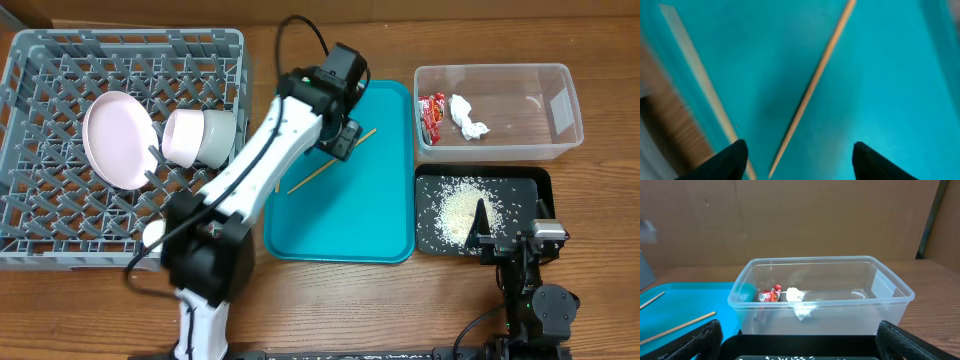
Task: Sort waste into correct bins and load items into the dishwasher
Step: 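Reach the left gripper to a chopstick on the tray and grasp it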
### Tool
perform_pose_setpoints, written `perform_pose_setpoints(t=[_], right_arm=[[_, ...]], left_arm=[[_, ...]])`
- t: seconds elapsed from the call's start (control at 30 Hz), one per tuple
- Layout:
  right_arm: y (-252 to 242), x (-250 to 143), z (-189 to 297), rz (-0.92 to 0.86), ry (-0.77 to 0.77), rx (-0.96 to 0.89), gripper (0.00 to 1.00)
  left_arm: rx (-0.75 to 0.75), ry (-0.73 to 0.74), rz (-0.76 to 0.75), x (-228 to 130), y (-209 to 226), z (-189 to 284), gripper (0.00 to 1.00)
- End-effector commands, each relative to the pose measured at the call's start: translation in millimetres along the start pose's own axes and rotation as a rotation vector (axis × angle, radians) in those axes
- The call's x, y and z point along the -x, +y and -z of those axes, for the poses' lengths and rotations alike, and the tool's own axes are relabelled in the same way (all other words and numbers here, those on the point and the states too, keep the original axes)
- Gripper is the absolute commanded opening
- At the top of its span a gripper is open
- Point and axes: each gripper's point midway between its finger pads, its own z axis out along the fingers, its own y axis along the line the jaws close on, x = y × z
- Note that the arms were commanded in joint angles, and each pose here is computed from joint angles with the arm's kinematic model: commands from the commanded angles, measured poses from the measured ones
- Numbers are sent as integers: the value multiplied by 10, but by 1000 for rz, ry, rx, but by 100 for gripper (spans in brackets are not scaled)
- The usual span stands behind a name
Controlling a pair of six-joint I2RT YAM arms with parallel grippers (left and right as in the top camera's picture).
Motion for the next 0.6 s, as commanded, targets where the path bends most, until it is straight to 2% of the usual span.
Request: perform_pose_setpoints(t=[0.0, 0.07, 0.23, 0.3, 0.43, 0.47, 0.57], right_arm=[[-5, -5, 0, 1, -10, -2, 100], [-5, -5, 0, 1, -10, -2, 100], [-5, -5, 0, 1, -10, -2, 100], [-5, -5, 0, 1, -10, -2, 100], [-5, -5, 0, 1, -10, -2, 100], [-5, -5, 0, 1, -10, -2, 100], [-5, -6, 0, 1, -9, -2, 100]], left_arm=[[-98, 96, -162, -167, -189, -445, 66], [-98, 122, -201, -216, -217, -561, 67], [-35, 173, -203, -289, -85, -853, 58], [-42, 196, -200, -339, -86, -934, 48], [-61, 239, -160, -442, -126, -968, 8], [-58, 243, -135, -448, -126, -962, 4], [-32, 244, -40, -435, -97, -902, 4]])
